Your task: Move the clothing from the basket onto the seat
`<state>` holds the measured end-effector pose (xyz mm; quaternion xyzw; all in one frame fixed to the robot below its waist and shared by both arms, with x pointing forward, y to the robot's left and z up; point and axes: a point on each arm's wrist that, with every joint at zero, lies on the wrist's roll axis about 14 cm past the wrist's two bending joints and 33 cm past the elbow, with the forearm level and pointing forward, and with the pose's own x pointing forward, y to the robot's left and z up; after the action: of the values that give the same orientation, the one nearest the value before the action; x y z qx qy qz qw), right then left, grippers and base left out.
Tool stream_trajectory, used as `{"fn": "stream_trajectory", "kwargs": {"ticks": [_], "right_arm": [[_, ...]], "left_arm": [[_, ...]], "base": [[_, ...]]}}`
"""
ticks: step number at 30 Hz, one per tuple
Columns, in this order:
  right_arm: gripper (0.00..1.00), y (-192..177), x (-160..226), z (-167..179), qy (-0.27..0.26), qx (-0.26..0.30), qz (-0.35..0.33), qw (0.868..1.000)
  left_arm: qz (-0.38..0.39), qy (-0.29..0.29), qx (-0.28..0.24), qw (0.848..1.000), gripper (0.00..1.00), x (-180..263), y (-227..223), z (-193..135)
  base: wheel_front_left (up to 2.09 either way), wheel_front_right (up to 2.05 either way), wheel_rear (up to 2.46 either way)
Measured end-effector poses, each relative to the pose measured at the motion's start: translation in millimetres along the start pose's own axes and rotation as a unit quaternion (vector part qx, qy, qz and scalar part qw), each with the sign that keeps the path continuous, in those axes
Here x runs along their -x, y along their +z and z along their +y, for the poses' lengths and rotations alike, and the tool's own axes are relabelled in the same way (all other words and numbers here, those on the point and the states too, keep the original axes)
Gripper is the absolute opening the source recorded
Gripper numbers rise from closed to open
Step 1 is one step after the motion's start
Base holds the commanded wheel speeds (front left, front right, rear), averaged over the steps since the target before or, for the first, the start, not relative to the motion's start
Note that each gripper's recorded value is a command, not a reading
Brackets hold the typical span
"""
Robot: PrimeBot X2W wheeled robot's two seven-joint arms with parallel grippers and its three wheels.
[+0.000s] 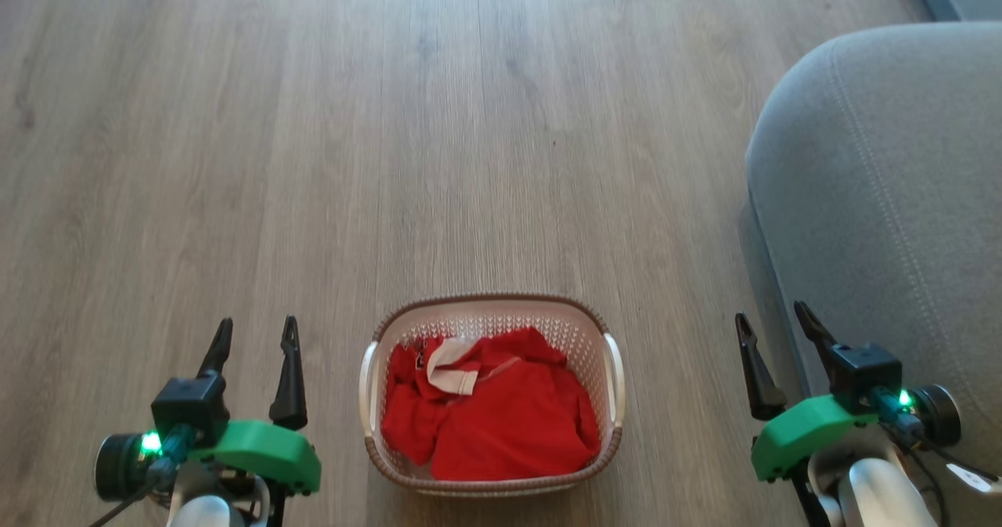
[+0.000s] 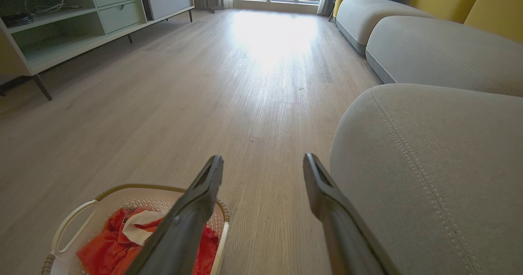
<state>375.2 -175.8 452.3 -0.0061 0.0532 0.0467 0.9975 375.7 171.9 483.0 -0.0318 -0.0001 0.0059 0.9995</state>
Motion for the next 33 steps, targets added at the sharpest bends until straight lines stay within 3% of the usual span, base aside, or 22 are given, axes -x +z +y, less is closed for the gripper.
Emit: {"fn": "stream_trajectory", "kwargs": {"ticks": [8, 22, 33], "right_arm": [[1.00, 1, -22, -7, -0.008, 0.000, -0.003, 1.000], [1.00, -5, -123, -17, -0.003, 0.016, -0.027, 1.000], [1.00, -78, -188, -22, 0.006, 0.025, 0.009, 1.000]], "left_arm": [[0.020, -0.015, 0.003, 1.000, 1.00, -20, -15, -9], [0.028, -0.050, 0.027, 0.998, 1.00, -117, -53, -41], [0.102, -0.097, 0.056, 0.988, 1.00, -169, -161, -80]], "base": [[0.00, 0.00, 0.00], [0.00, 0.00, 0.00], [0.00, 0.00, 0.00]]}}
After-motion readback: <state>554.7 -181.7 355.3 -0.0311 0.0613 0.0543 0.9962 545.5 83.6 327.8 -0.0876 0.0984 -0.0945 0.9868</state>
